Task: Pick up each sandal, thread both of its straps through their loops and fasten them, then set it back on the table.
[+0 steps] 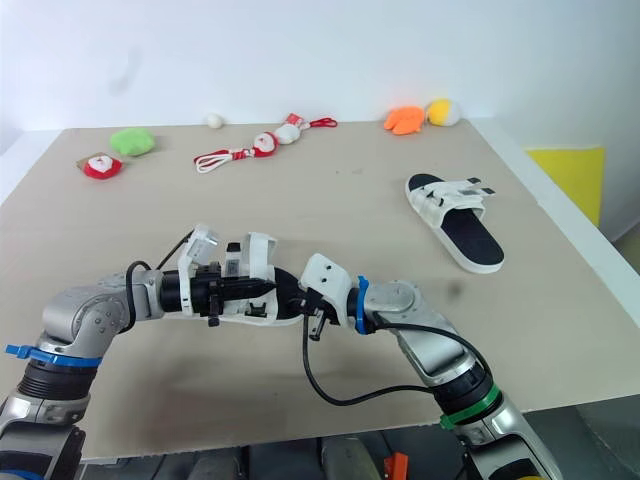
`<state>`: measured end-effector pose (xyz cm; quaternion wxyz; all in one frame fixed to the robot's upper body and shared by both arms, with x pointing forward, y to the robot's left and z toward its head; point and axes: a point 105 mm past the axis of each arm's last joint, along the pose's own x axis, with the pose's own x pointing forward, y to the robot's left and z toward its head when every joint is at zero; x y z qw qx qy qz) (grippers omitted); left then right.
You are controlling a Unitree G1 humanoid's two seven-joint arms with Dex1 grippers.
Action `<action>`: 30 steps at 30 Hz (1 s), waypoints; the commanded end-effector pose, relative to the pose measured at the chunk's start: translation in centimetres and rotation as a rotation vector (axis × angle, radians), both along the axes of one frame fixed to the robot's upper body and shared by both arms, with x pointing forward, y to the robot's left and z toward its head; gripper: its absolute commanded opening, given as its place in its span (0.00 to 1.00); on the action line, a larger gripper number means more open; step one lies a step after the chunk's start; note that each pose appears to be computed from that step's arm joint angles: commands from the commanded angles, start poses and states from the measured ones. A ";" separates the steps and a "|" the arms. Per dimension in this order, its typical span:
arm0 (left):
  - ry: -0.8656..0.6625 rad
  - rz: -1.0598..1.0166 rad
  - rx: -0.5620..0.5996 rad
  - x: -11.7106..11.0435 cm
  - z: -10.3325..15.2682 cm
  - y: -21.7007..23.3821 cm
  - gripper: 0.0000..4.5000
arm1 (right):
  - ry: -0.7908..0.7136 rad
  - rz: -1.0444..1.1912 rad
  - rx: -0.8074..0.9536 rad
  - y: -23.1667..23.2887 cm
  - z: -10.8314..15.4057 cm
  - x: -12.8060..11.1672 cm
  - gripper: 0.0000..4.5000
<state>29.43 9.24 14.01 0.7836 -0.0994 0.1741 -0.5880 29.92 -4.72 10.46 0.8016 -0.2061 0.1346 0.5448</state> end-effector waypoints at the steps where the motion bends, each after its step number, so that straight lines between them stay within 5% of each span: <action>1: 0.021 -0.025 0.059 -0.6 -1.8 -0.2 0.01 | 0.089 -0.073 -0.084 -1.4 -2.9 0.3 0.00; 10: -0.074 -0.135 0.155 -1.8 -3.3 0.3 0.01 | 0.090 -0.076 -0.080 -1.3 -2.9 0.4 0.00; 30: -0.128 -0.203 0.081 -2.4 -1.0 1.0 0.01 | 0.098 -0.077 -0.068 -1.3 -2.9 0.3 0.00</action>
